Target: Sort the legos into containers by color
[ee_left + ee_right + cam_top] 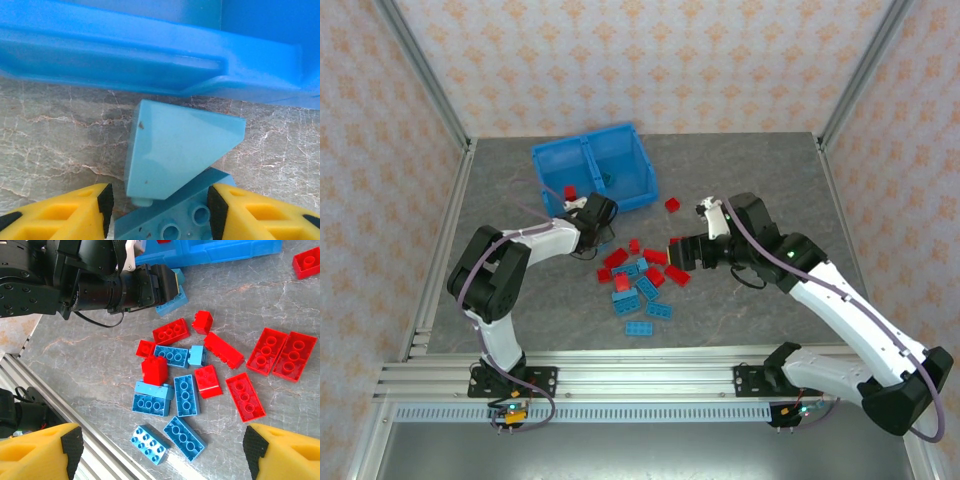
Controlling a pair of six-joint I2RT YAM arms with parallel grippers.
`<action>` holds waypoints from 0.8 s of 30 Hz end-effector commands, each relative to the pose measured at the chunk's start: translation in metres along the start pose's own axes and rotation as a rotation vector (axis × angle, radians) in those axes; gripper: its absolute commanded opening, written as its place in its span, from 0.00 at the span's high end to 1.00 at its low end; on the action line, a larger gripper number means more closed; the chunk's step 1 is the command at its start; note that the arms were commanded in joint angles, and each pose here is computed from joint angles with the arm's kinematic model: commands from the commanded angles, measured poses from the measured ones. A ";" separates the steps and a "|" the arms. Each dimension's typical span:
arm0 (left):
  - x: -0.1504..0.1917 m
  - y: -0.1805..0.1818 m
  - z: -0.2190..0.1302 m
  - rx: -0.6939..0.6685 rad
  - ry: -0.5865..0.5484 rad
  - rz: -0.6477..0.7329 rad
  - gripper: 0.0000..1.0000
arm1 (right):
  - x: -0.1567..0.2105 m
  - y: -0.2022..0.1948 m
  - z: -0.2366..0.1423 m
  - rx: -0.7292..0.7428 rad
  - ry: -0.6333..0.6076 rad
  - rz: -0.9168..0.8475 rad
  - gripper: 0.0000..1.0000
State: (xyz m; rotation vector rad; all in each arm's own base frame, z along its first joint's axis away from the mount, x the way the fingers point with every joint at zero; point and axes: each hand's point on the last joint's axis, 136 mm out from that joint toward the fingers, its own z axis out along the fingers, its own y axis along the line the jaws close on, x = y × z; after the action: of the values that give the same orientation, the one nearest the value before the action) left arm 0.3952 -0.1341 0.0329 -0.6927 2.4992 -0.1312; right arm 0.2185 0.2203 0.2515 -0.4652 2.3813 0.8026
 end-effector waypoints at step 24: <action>0.004 0.019 -0.025 -0.084 0.021 -0.160 0.07 | -0.007 0.011 -0.002 -0.033 0.001 0.002 0.15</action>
State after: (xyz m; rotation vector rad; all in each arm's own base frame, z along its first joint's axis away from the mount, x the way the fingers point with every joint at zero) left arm 0.3687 -0.1238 0.0517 -0.8146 2.4913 -0.1519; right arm 0.2183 0.2288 0.2429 -0.4791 2.4234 0.8365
